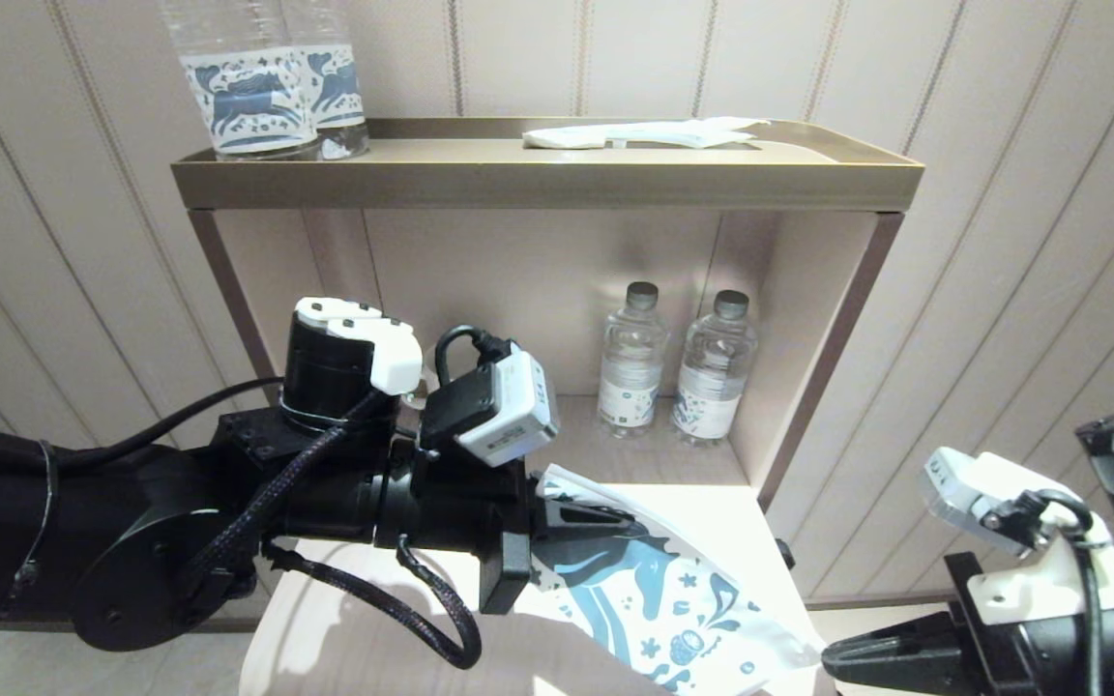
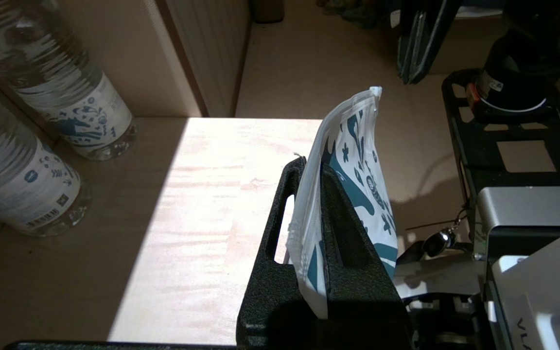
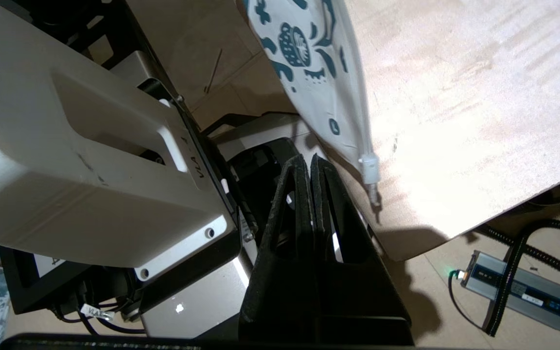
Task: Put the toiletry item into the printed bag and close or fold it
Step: Close the strorage bag and place it on the desk
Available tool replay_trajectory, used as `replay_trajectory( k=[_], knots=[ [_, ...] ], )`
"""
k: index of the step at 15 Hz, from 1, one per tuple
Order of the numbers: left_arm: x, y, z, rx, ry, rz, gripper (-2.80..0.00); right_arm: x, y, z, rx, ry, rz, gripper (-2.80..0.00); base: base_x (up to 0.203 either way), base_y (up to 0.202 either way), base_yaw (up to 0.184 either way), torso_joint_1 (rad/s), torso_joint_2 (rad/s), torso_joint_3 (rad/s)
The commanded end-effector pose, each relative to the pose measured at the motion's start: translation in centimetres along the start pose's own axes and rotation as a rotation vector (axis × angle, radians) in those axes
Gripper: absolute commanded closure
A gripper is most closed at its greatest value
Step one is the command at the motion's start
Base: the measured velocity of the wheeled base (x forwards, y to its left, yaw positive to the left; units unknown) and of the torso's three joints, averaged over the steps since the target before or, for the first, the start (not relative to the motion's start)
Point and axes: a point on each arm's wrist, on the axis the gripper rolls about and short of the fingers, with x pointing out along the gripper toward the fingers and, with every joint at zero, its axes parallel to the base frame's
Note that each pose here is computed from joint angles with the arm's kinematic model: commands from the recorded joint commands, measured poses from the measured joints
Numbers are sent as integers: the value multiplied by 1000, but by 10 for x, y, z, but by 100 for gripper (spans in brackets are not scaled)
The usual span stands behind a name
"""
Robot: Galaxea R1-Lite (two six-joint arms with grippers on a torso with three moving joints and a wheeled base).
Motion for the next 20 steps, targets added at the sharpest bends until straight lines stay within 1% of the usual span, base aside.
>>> replay_trajectory(
  k=[1, 2, 3, 5, 7, 8, 9, 11, 12, 13, 14, 16, 20],
  knots=[
    [2, 10, -6, -10, 9, 18, 0, -19, 14, 5, -33, -71, -24, 0, 0, 0, 0, 0, 0, 0],
    [2, 16, -7, -13, 13, 35, 0, -28, 20, 7, -27, -93, -40, 0, 0, 0, 0, 0, 0, 0],
    [2, 22, -6, -17, 25, 68, 0, -35, 24, 7, -6, -92, -54, 0, 0, 0, 0, 0, 0, 0],
    [8, 33, -15, -49, 111, 181, 0, -47, 27, 3, 45, -81, -104, 0, 0, 0, 0, 0, 0, 0],
    [5, 48, -28, -93, 199, 294, 0, -55, 29, -2, 69, -98, -159, 0, 0, 0, 0, 0, 0, 0],
    [1, 53, -33, -123, 231, 342, 0, -59, 33, -6, 78, -96, -165, 0, 0, 0, 0, 0, 0, 0],
    [-1, 56, -35, -168, 245, 387, 0, -62, 38, -8, 84, -91, -164, 0, 0, 0, 0, 0, 0, 0],
    [-6, 60, -35, -294, 243, 490, 0, -66, 44, -11, 76, -100, -165, 0, 0, 0, 0, 0, 0, 0],
    [-8, 61, -34, -346, 240, 536, 0, -67, 45, -12, 73, -103, -163, 0, 0, 0, 0, 0, 0, 0],
    [-11, 59, -34, -377, 245, 582, 0, -68, 46, -12, 82, -107, -163, 0, 0, 0, 0, 0, 0, 0],
    [-13, 56, -36, -392, 258, 607, -280, -69, 48, -12, 87, -114, -160, 0, 0, 0, 0, 0, 0, 0],
    [-20, 47, -31, -380, 251, 616, -280, -72, 52, -13, 82, -129, -160, 0, 0, 0, 0, 0, 0, 0],
    [-26, 30, -8, -344, 206, 607, -280, -73, 56, -17, 75, -136, -155, 0, 0, 0, 0, 0, 0, 0]
  ],
)
